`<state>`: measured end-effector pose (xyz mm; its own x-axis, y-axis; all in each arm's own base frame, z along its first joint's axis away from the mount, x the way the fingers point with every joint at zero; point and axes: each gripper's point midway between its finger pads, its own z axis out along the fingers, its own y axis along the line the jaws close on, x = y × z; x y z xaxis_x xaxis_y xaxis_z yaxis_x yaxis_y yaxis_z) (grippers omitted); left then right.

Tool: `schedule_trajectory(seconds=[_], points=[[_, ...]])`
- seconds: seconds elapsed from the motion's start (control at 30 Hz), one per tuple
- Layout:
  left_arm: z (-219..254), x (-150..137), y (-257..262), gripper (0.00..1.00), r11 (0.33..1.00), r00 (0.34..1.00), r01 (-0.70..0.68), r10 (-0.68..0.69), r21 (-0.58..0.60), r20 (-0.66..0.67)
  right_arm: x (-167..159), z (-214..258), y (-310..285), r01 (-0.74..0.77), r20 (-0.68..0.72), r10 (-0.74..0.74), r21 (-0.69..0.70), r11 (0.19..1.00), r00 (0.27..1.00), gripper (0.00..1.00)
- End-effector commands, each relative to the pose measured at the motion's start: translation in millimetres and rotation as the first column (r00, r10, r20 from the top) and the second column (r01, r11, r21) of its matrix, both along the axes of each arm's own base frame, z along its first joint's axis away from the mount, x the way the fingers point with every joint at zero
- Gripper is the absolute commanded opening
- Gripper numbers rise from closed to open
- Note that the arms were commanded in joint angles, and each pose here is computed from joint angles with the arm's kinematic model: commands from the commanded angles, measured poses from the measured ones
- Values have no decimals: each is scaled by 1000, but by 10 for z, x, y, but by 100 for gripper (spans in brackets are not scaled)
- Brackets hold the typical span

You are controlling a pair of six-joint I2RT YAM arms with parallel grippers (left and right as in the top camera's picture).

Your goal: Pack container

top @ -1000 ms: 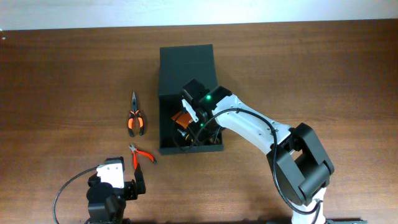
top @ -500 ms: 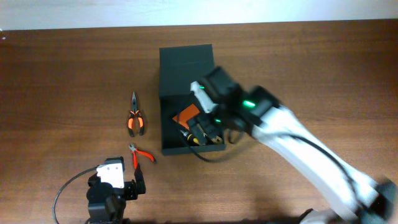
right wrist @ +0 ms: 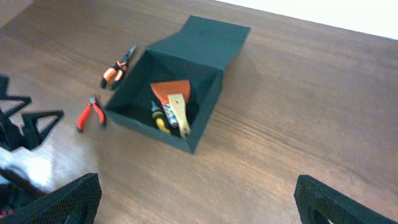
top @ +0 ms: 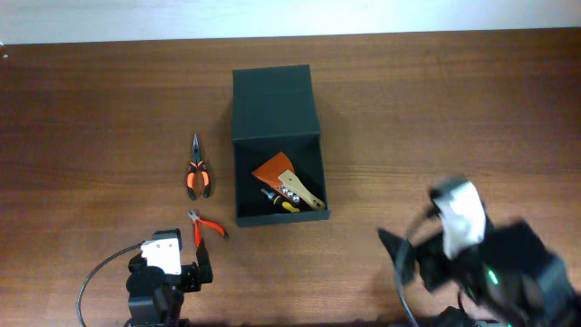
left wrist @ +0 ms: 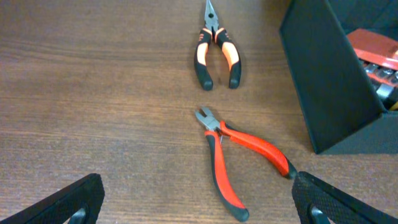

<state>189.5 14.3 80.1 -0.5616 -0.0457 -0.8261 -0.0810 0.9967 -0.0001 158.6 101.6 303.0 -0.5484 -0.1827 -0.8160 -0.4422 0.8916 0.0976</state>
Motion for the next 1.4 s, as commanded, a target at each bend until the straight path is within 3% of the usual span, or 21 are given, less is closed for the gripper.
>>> schedule_trajectory(seconds=[0.0, 0.13, 0.4, 1.23, 1.37], points=[[-2, 4, 3, 99, 1000, 1000, -7, 7, -10, 6, -129, -243, -178, 54, 19, -55, 47, 997, 998, 99], [-2, 4, 2, 99, 1000, 1000, -7, 7, -10, 6, -276, -431, -301, 84, 41, -91, 144, 986, 995, 99], [-2, 4, 2, 99, 1000, 1000, -7, 7, -10, 6, -291, -370, -315, 67, 129, -99, 232, 971, 987, 99], [8, 5, 2, 99, 1000, 1000, -7, 7, -10, 9, -286, -352, -310, 65, 135, -100, 237, 969, 986, 99], [198, 16, -15, 99, 1000, 999, 2, -2, -13, 45, -286, -352, -310, 65, 135, -100, 237, 969, 986, 99]])
